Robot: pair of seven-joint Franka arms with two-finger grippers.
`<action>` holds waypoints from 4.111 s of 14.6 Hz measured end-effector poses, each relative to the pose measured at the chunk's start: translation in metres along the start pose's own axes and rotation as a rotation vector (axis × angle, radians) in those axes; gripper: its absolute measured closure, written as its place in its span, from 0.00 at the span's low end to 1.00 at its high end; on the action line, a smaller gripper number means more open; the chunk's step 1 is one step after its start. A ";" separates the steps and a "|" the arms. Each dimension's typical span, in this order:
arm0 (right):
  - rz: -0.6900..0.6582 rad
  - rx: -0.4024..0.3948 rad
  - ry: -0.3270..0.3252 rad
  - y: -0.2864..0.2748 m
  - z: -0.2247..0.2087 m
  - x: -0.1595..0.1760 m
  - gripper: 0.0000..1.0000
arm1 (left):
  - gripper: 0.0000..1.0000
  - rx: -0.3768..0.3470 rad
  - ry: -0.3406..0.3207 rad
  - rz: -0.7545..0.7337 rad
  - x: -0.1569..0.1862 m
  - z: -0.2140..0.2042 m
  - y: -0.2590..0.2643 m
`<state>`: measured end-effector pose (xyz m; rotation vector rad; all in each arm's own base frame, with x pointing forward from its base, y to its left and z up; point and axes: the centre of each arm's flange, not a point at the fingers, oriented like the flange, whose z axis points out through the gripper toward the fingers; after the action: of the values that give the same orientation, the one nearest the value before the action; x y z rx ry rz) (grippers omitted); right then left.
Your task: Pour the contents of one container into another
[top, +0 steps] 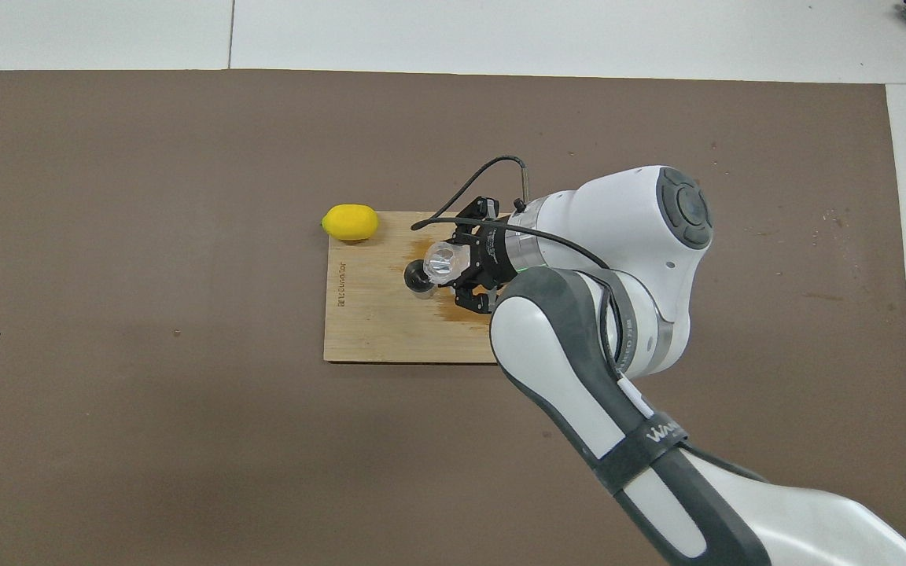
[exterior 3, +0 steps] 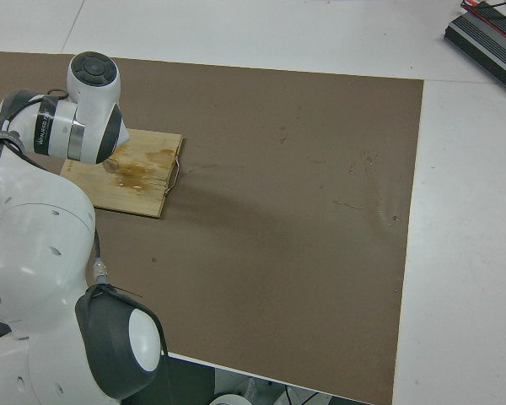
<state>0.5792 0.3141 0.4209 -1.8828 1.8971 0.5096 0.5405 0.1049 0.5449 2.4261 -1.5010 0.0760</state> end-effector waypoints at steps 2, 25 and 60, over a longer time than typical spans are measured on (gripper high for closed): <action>0.006 0.007 0.029 -0.001 0.000 -0.004 0.49 | 0.00 0.023 -0.049 -0.172 0.017 0.001 0.008; 0.026 0.061 0.148 -0.010 0.000 -0.024 0.49 | 0.00 0.346 -0.122 -0.853 0.074 -0.059 0.056; -0.072 0.040 0.242 0.002 0.011 -0.038 0.49 | 0.00 0.358 -0.077 -1.053 0.087 -0.010 0.019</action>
<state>0.5777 0.3522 0.4313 -2.0561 1.9610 0.2273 0.5646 0.0245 0.5748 3.1946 -0.0702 0.0267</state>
